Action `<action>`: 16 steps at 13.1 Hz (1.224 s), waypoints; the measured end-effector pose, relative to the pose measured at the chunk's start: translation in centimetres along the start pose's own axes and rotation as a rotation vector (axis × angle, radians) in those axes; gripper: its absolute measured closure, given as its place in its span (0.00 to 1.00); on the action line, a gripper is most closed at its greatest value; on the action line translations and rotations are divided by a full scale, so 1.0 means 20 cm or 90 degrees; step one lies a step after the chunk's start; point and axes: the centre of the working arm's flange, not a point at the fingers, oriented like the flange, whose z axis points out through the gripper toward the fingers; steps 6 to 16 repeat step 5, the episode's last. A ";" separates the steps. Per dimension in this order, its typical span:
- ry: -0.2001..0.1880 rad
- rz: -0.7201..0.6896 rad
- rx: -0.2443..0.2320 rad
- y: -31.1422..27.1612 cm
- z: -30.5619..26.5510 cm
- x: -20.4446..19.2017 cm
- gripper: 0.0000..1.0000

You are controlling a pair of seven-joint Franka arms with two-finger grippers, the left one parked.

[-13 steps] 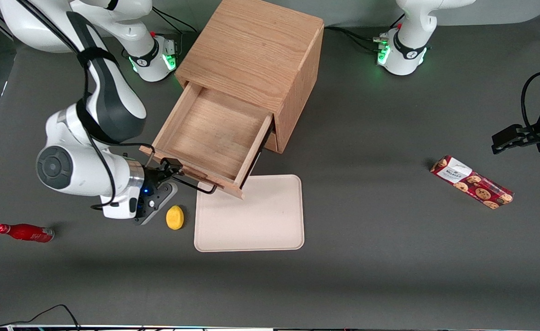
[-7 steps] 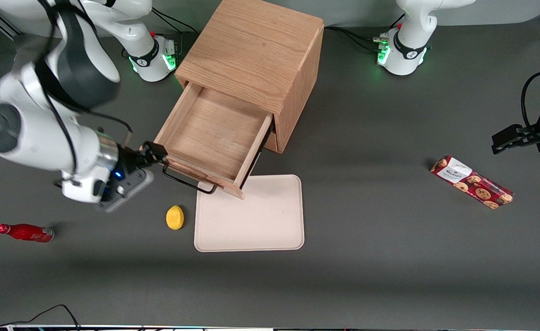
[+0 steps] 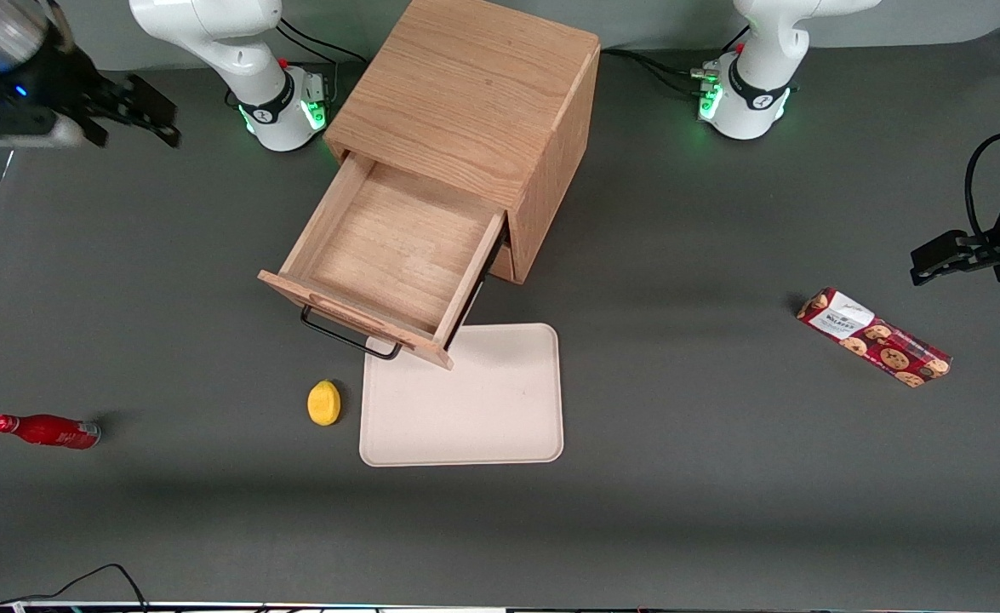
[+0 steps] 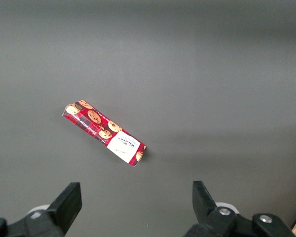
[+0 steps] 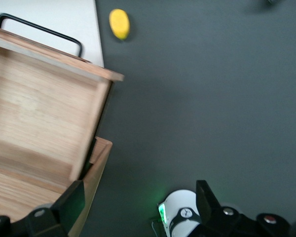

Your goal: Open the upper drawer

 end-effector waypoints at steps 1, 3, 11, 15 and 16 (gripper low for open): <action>0.003 0.020 0.006 0.09 0.00 -0.05 0.00; 0.013 0.039 0.003 0.19 -0.02 -0.09 0.00; 0.022 0.039 -0.005 0.18 -0.03 -0.06 0.00; 0.022 0.039 -0.005 0.18 -0.03 -0.06 0.00; 0.022 0.039 -0.005 0.18 -0.03 -0.06 0.00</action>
